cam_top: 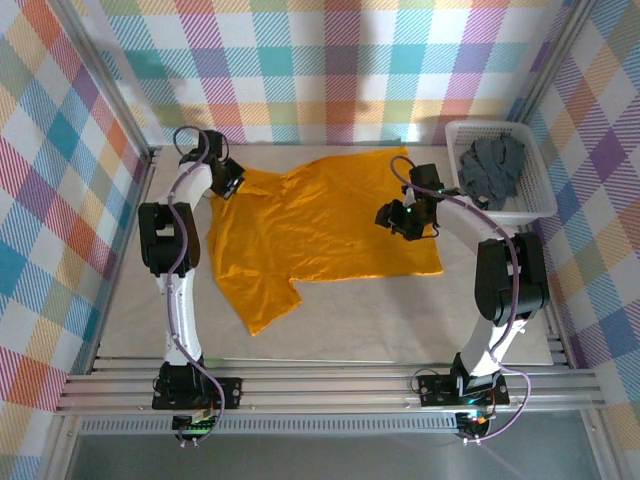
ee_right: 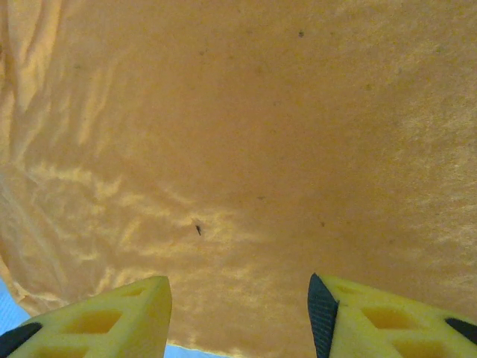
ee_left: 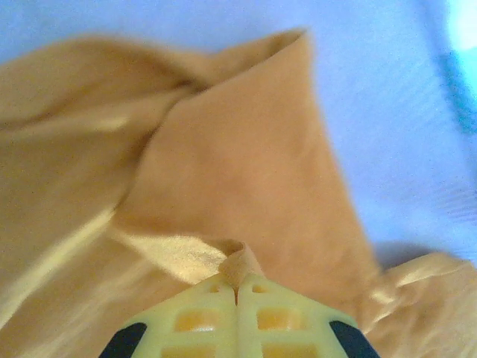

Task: Fold and stack the t-shirts

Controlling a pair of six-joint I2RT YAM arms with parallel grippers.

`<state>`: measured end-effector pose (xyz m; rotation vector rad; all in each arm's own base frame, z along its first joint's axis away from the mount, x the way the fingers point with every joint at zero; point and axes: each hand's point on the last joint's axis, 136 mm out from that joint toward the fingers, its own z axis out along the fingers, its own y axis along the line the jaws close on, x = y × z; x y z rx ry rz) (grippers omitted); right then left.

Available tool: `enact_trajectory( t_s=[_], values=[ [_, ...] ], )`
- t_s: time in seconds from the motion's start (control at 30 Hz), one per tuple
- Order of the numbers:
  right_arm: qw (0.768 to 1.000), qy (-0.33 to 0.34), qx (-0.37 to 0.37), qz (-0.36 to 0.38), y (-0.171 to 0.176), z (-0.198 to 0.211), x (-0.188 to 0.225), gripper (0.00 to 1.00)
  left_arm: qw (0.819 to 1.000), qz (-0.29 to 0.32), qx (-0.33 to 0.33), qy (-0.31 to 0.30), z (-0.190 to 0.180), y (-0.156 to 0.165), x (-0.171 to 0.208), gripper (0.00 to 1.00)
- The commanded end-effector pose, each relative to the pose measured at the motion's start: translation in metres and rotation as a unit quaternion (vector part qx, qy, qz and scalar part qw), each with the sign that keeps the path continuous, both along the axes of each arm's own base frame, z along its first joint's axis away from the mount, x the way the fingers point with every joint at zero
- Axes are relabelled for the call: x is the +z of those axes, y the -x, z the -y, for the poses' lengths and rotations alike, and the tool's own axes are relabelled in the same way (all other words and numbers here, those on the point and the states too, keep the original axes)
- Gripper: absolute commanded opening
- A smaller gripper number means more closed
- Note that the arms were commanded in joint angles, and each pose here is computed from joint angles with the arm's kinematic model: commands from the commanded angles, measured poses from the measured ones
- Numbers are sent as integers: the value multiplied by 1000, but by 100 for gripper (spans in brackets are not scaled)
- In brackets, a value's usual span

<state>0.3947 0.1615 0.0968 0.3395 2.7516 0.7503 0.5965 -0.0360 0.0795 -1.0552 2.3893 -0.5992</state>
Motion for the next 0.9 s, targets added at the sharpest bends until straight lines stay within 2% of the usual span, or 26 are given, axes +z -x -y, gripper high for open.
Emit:
enact_trajectory(
  t_s=[0.0,0.2,0.37,0.4,0.43,0.47,0.5,0.73,0.87],
  values=[
    [1000,-17,4,9,3,-7,14,52,995,99,14,25,-4,-49,42,0],
    [1000,-26,7,15,-2,-11,24,52,977,197,39,68,-3,-114,66,0],
    [999,-39,16,12,-4,-17,28,52,945,280,64,156,4,-156,68,0],
    [999,-40,16,11,-5,-17,27,53,941,285,67,168,4,-159,64,18],
    [999,-40,18,9,-4,-18,27,53,938,292,65,176,6,-161,63,51],
    [999,-40,19,9,-4,-18,27,53,939,289,61,178,7,-160,61,74],
    [999,-42,20,8,-4,-19,26,53,940,288,54,174,9,-159,63,80],
    [999,-34,15,2,5,-14,21,53,958,271,-2,96,21,-125,122,81],
    [1000,-11,-1,-7,19,-1,15,52,984,175,-5,18,14,-68,126,74]
  ],
)
